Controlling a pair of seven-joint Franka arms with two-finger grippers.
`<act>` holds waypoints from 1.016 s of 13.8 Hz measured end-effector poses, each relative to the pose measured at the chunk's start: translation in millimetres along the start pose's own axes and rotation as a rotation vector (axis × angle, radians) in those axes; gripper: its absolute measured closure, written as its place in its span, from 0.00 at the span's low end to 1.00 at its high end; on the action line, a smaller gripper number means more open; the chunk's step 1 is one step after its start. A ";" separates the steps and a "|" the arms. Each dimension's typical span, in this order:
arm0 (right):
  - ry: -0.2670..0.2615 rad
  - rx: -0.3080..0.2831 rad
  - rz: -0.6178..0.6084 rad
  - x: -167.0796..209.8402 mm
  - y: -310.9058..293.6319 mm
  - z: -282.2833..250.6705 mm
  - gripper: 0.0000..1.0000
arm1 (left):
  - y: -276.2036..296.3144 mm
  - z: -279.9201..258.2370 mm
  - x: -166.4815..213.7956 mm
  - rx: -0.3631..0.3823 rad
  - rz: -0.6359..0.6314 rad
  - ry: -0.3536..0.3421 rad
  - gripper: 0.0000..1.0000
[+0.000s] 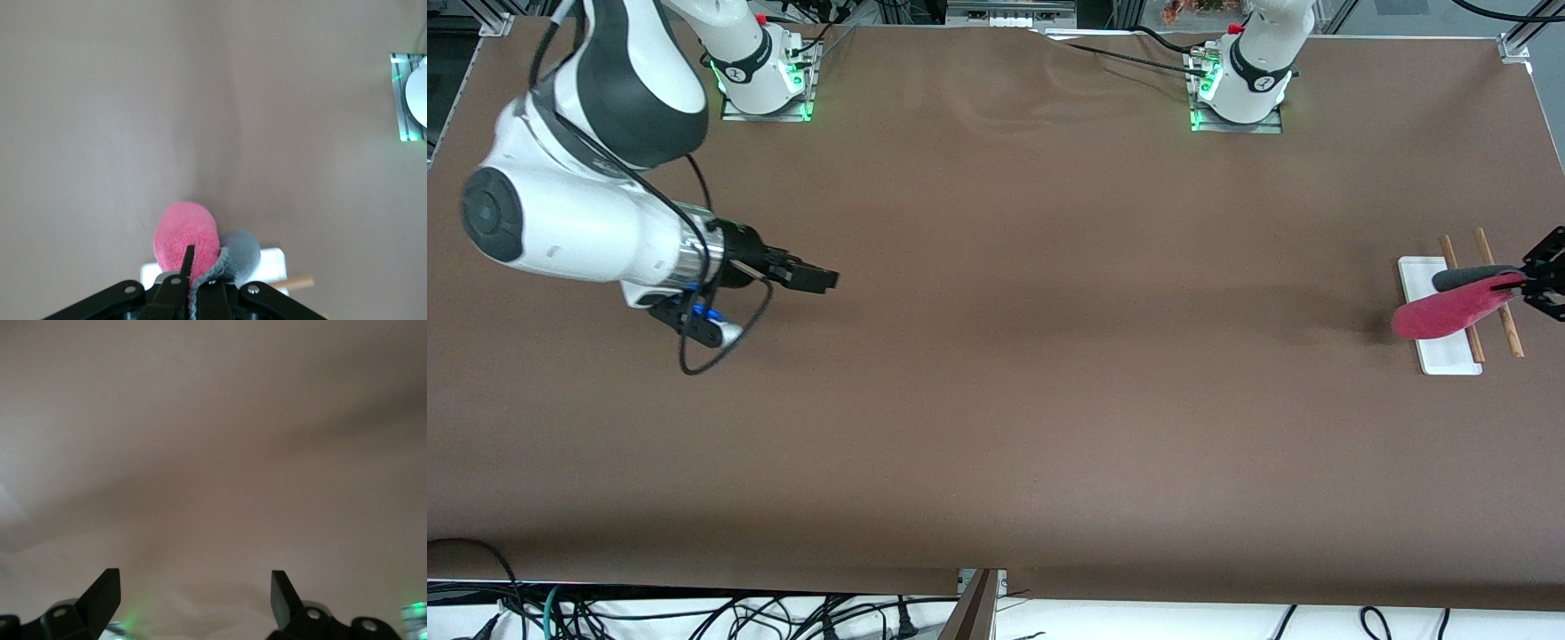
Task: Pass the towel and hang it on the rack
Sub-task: 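Carry the towel with the left gripper over the wooden rack, then lower the towel onto the rack rods and open the left gripper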
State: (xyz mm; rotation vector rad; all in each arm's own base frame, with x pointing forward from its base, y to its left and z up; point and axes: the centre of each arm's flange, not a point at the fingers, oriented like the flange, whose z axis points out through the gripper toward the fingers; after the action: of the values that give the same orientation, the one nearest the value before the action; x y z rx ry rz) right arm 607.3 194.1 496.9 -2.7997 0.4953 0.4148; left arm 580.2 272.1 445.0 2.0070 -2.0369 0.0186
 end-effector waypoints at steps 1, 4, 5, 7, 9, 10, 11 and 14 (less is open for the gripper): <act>0.026 -0.035 -0.043 -2.5 15.3 -7.2 0.00 | 8.1 6.6 -25.5 -0.012 -0.037 0.000 0.98; 0.096 -0.114 -0.175 -10.7 52.8 -36.1 0.00 | 31.2 21.5 -100.0 -0.020 -0.142 0.012 0.98; 0.115 -0.132 -0.214 -12.4 65.0 -48.0 0.00 | 38.6 21.8 -120.8 -0.014 -0.170 0.009 0.98; 0.141 -0.146 -0.278 -18.2 87.6 -74.4 0.00 | 50.0 21.4 -153.5 0.007 -0.212 -0.007 0.98; 0.163 -0.171 -0.320 -26.2 107.3 -97.5 0.00 | 55.8 26.5 -179.2 0.045 -0.244 -0.023 0.98; 0.172 -0.191 -0.328 -30.3 113.3 -103.2 0.00 | 56.4 32.9 -190.2 0.062 -0.255 -0.030 0.98; 0.178 -0.207 -0.332 -33.5 116.5 -105.1 0.00 | 54.9 42.3 -199.2 0.070 -0.262 -0.032 0.98; 0.179 -0.246 -0.335 -33.7 119.7 -101.6 0.00 | 46.1 79.4 -216.3 0.062 -0.271 -0.013 0.98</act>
State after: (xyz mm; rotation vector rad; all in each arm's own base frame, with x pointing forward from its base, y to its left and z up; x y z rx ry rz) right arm 556.3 64.3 576.5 -3.0946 0.0016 0.1622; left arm 518.8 469.0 332.5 2.3103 -1.7744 0.0142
